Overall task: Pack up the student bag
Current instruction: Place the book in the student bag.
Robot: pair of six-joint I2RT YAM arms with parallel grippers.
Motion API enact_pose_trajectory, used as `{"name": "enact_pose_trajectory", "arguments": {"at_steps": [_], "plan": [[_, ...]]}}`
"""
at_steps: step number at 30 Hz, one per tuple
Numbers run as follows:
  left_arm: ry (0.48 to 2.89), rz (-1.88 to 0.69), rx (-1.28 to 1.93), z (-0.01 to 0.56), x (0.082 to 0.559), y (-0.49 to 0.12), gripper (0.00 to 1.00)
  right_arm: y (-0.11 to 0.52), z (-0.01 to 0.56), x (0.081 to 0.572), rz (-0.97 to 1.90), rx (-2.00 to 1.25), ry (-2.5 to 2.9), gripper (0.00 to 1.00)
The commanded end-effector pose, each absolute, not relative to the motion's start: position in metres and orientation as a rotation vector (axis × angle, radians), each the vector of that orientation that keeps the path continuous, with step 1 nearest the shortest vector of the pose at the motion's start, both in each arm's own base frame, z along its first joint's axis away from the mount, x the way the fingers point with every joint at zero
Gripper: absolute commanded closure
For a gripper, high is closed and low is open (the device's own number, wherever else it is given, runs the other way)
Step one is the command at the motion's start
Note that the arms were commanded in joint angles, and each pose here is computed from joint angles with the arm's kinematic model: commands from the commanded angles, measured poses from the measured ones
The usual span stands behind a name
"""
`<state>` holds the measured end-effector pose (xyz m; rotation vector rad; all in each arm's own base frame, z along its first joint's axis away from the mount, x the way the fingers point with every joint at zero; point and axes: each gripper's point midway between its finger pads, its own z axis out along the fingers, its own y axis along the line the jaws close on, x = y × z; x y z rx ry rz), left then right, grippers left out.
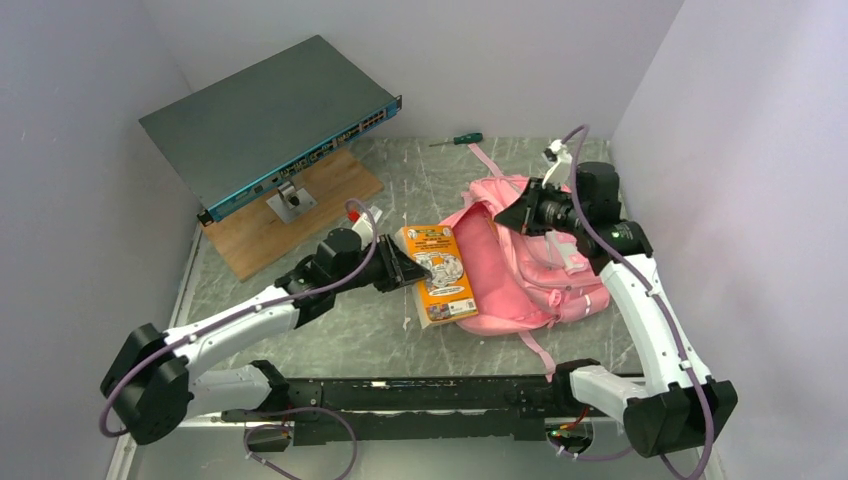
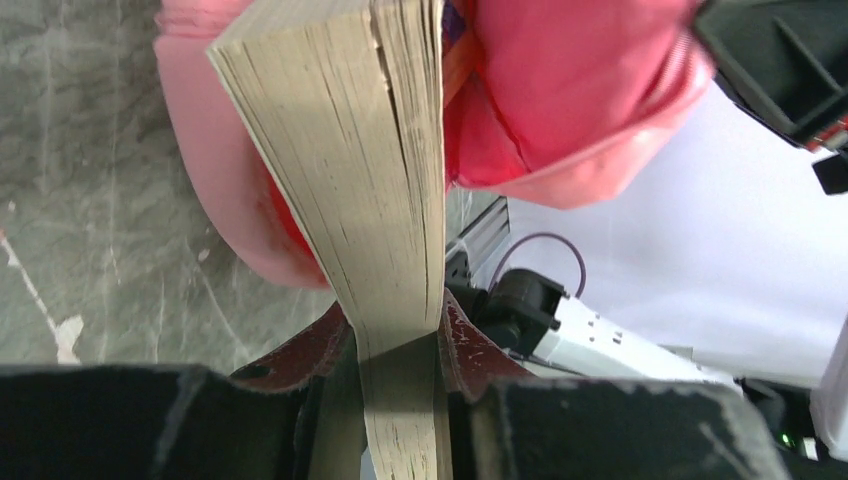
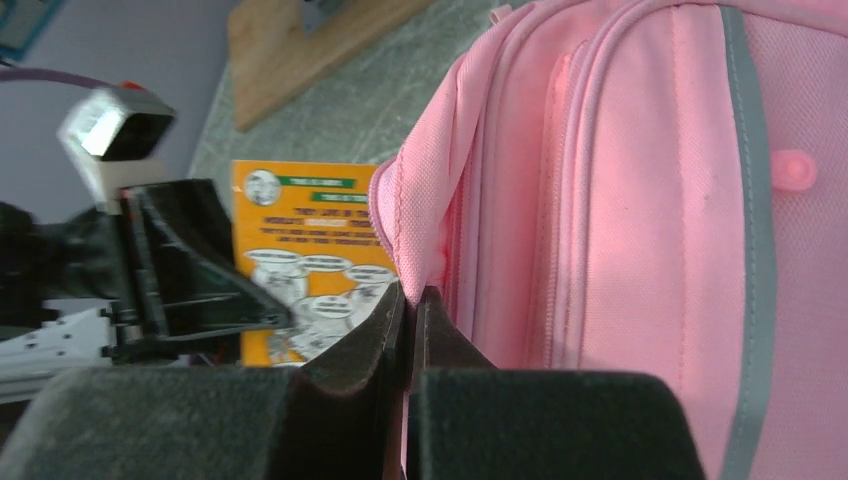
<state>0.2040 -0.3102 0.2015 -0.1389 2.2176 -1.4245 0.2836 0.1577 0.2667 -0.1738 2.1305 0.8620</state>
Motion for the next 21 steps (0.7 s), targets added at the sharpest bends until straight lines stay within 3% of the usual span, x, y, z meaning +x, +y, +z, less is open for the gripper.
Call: {"name": "enact_pose_trajectory", "arguments": {"at_steps": [1,21], "plan": [[1.956,-1.586,-0.134,0.267,0.228,-0.342,1.0,0.162,0.344,0.288,1.035,-0.259,1.905,1.0],[1.926,-1.888,-0.183,0.252,0.273,-0.474,1.0,0.163,0.359,0.285,1.13,-0.246,1.881,1.0]]}}
